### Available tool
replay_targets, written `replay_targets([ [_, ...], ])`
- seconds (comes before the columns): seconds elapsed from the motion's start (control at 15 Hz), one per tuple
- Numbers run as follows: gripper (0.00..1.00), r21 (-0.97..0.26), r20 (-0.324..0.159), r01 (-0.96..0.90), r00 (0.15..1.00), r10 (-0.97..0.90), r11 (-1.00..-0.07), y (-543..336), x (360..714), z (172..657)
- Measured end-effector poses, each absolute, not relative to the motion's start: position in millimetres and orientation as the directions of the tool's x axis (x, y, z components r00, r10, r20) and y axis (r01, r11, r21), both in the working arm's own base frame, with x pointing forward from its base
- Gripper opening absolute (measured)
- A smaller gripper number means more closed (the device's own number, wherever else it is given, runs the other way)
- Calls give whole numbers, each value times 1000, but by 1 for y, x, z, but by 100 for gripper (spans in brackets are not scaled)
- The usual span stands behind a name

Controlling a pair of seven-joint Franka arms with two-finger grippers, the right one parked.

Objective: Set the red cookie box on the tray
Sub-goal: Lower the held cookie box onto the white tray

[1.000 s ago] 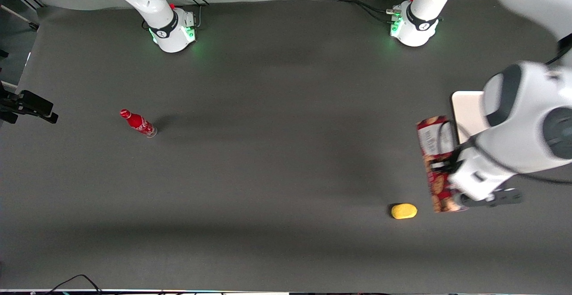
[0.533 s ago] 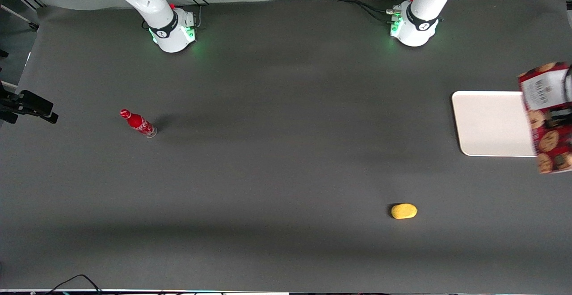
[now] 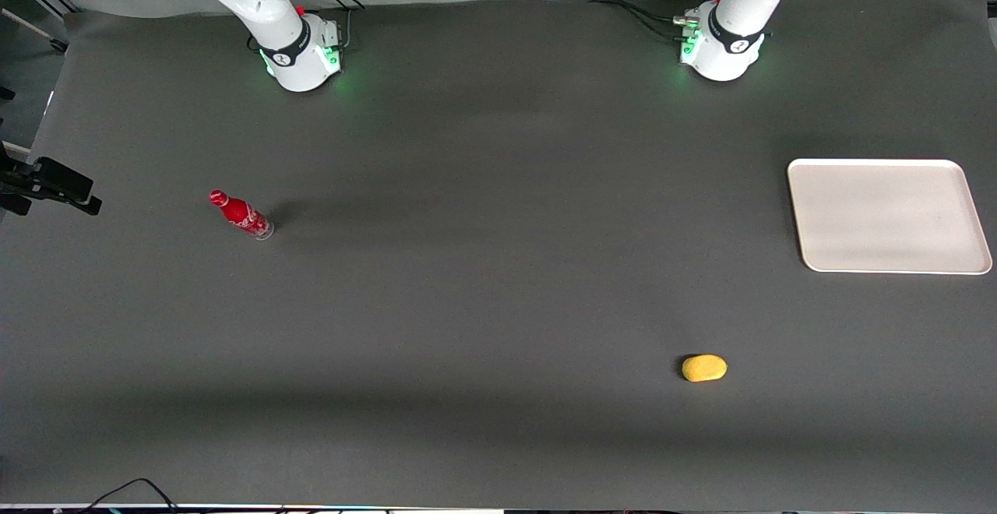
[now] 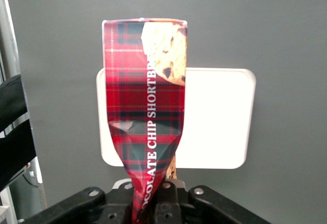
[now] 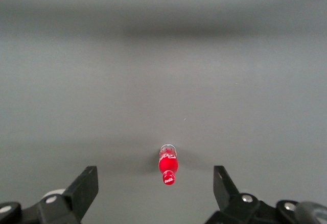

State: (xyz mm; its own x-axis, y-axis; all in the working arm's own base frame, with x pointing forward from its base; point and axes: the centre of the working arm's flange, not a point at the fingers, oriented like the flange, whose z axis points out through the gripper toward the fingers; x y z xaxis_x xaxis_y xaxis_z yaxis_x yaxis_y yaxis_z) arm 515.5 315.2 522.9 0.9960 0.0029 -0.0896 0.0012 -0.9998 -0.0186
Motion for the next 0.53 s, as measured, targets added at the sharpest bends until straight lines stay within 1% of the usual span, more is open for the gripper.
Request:
replay_targets([
  [0.13, 10, -26, -61, -21, 998, -19, -999, 352, 493, 487],
  [0.33, 10, -48, 4, -69, 998, -69, -996, 386, 468, 435],
  [0.47, 10, -24, 31, -85, 996, -86, -996, 404, 457, 396],
  [0.53, 10, -7, 53, -95, 994, -96, -995, 416, 452, 375],
])
